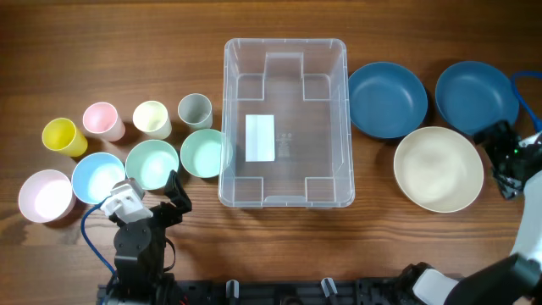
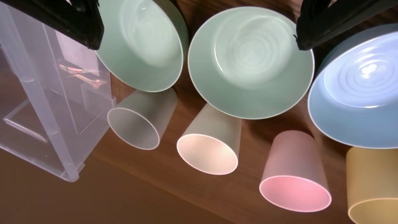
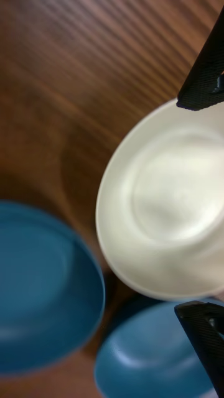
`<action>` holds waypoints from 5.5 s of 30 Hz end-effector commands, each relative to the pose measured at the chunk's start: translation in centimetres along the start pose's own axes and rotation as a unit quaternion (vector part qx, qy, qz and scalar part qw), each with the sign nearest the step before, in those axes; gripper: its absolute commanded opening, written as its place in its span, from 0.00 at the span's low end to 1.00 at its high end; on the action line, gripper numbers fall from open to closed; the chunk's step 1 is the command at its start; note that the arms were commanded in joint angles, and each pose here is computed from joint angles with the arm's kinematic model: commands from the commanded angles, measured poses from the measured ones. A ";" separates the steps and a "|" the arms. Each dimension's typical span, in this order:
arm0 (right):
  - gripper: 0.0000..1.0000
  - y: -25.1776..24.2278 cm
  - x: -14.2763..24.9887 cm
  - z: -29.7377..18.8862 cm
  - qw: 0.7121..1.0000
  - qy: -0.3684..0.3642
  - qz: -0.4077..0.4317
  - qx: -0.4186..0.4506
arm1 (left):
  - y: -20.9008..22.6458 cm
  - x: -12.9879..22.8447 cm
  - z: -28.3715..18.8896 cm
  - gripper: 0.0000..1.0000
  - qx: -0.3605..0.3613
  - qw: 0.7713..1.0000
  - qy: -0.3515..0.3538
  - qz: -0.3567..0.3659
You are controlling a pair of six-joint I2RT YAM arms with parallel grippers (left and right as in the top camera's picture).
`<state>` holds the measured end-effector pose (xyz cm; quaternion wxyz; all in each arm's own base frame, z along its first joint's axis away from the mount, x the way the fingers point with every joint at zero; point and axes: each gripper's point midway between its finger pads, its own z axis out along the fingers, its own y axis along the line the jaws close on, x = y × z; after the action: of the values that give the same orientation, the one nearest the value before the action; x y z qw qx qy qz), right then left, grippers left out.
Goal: Pack container
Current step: 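Move the right gripper to the cream plate's right rim and grasp it, then lift the cream plate with the right gripper and lower it into the bin, then move the right gripper to the far-right teal plate and grasp its rim, then carry the teal plate with the right gripper onto the cream plate in the bin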
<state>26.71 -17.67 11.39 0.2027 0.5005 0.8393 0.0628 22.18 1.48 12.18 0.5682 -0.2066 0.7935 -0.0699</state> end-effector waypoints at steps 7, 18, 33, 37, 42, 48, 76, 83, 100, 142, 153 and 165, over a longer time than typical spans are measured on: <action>0.93 -4.3 1.8 4.4 0.992 0.062 0.039 0.100 | -0.1 0.0 0.0 1.00 0.003 1.000 0.000 -0.005; 0.84 -7.8 6.0 6.5 0.981 0.086 0.083 0.152 | -0.1 0.0 0.0 1.00 0.003 1.000 0.000 -0.005; 0.04 -7.0 5.3 2.7 0.988 0.031 0.077 0.130 | -0.1 0.0 0.0 1.00 0.003 1.000 0.000 -0.005; 0.04 -1.6 3.8 -2.5 0.999 -0.025 0.048 -0.004 | -0.1 0.0 0.0 1.00 0.003 1.000 0.000 -0.005; 0.05 7.5 5.3 -9.6 0.980 -0.068 -0.072 -0.171 | -0.1 0.0 0.0 1.00 0.003 1.000 0.000 -0.005; 0.04 17.5 11.3 -13.5 0.930 -0.052 -0.260 -0.256 | -0.1 0.0 0.0 1.00 0.003 1.000 0.000 -0.005; 0.54 35.3 16.7 -3.4 0.861 -0.052 -0.448 -0.234 | -0.1 0.0 0.0 1.00 0.003 1.000 0.000 -0.005; 0.71 25.1 0.6 -6.5 0.948 -0.107 -0.260 -0.150 | -0.1 0.0 0.0 1.00 0.003 1.000 0.000 -0.005; 0.90 6.7 -12.5 9.7 0.999 -0.040 -0.025 -0.012 | -0.1 0.0 0.0 1.00 0.003 1.000 0.000 -0.005; 0.04 30.1 17.5 -6.0 0.891 0.021 -0.411 -0.193 | -0.1 0.0 0.0 1.00 0.003 1.000 0.000 -0.005; 0.59 31.8 21.6 -1.2 0.869 0.075 -0.449 -0.196 | -0.1 0.0 0.0 1.00 0.003 1.000 0.000 -0.005; 0.87 21.7 1.5 -2.6 0.962 -0.031 -0.254 -0.093 | -0.1 0.0 0.0 1.00 0.003 1.000 0.000 -0.005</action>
<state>43.03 -0.77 22.73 0.3139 0.2033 0.9224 0.0963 22.19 1.43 12.18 0.5679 -0.2057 0.7938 -0.0711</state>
